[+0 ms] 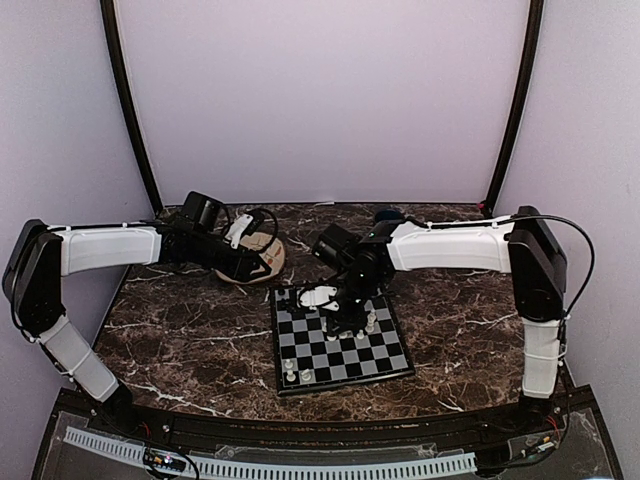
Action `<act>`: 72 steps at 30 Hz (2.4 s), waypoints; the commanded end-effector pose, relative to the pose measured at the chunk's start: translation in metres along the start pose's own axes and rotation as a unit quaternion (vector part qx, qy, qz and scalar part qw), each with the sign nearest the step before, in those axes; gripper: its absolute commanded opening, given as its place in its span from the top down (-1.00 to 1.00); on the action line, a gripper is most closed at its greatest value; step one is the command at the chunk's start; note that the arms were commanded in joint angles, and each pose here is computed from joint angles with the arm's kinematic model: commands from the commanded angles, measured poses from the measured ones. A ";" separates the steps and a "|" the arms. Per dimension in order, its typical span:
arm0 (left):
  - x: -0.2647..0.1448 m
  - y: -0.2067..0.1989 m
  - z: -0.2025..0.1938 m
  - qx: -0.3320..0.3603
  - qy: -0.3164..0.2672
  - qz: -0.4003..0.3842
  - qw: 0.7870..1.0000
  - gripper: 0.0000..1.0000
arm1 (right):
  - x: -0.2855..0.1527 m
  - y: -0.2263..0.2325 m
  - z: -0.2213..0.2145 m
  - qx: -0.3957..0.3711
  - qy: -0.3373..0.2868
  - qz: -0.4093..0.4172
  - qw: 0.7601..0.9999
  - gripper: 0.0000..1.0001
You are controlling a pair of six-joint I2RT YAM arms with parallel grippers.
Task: Set up the chess pieces on the board
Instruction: Pick up the bishop from the chessboard, then place the bishop on c1.
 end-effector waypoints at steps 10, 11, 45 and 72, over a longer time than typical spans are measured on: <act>-0.017 -0.003 0.017 0.008 -0.025 0.010 1.000 0.11 | 0.011 0.010 0.005 -0.009 0.019 0.004 1.000 0.65; -0.017 -0.002 0.017 0.007 -0.025 0.011 1.000 0.11 | 0.011 0.010 0.006 -0.010 0.019 0.003 1.000 0.70; -0.021 -0.002 0.018 0.011 -0.028 0.019 0.999 0.10 | 0.009 0.076 0.022 -0.070 0.005 0.083 0.994 0.94; -0.020 -0.002 0.017 0.009 -0.026 0.018 0.999 0.10 | 0.018 0.073 0.020 -0.065 0.006 0.073 0.995 0.53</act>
Point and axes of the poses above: each gripper's point midway between its finger pads, its own x axis out along the fingers, its own y axis along the line the jaws close on, z = x × y, the point moved 7 cm from there along -x, back along the fingers, and after that the axes turned 6 degrees about x, right-handed, at the moved point
